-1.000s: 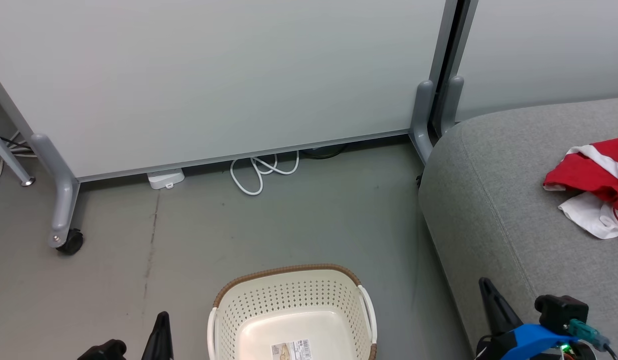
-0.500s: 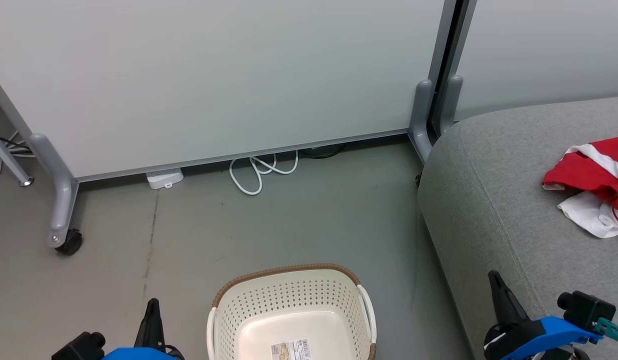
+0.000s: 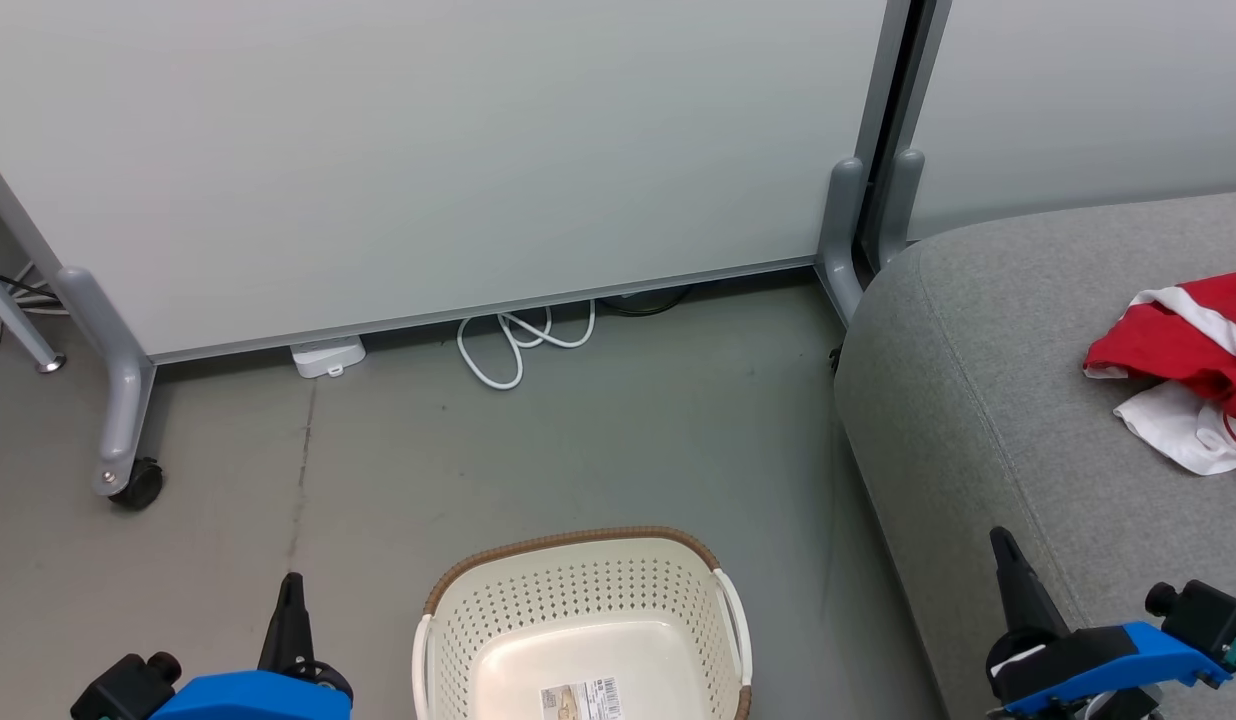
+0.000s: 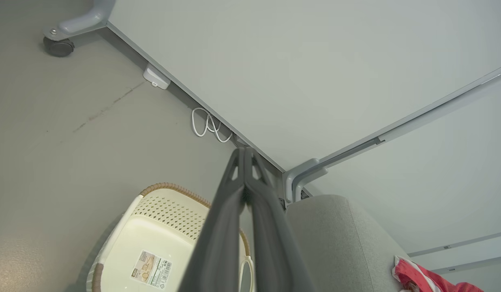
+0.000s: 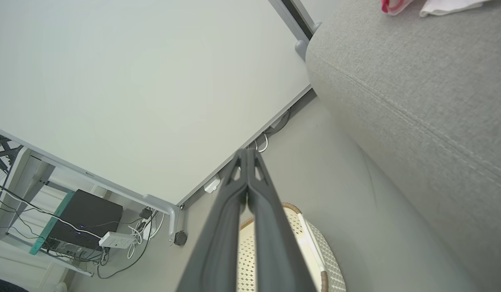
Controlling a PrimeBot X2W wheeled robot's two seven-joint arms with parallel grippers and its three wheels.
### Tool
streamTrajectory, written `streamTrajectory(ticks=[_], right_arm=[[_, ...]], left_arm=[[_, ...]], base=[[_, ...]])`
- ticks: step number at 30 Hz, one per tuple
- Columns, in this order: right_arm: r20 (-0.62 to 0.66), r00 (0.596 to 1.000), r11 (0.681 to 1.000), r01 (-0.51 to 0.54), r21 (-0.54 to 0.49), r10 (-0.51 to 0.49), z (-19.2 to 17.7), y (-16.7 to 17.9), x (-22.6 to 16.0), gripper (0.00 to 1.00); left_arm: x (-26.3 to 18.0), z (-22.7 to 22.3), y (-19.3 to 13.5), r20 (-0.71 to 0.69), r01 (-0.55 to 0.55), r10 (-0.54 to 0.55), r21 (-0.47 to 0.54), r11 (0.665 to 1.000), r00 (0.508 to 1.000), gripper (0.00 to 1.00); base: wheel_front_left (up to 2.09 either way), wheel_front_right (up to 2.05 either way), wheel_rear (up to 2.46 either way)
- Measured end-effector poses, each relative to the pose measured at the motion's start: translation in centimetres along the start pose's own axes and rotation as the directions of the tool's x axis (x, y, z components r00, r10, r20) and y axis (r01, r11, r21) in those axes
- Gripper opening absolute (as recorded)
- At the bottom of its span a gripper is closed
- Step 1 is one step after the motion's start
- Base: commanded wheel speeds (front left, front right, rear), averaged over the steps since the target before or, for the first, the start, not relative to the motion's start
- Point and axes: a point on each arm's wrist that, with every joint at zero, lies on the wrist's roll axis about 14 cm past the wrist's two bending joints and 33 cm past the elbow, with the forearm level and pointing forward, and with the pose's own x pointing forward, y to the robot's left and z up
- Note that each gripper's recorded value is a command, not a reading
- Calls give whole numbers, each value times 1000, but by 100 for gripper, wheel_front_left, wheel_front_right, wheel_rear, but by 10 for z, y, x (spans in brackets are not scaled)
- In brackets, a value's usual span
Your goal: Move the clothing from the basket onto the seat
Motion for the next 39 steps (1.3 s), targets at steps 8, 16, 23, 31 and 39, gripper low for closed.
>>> streamTrajectory(ticks=[8, 16, 23, 31, 39], right_arm=[[13, 1000, 994, -6, 106, 4, 5, 2, 2, 0], [26, 1000, 979, -15, 203, 10, 11, 4, 3, 0], [39, 999, 959, -30, 281, 20, 15, 7, 4, 0], [49, 998, 931, -42, 363, 26, 19, 8, 5, 0], [59, 998, 899, -56, 434, 34, 23, 10, 5, 0]], left_arm=[[4, 6, -7, 8, 16, -16, -93, 996, 1000, 0], [7, 12, -13, 19, 36, -33, -180, 983, 999, 0], [8, 16, -17, 24, 49, -45, -250, 967, 999, 0], [11, 23, -23, 39, 74, -65, -321, 944, 997, 0], [13, 28, -29, 46, 94, -83, -385, 918, 995, 0]], base=[[0, 0, 0], [0, 0, 0], [0, 0, 0], [0, 0, 0], [0, 0, 0]])
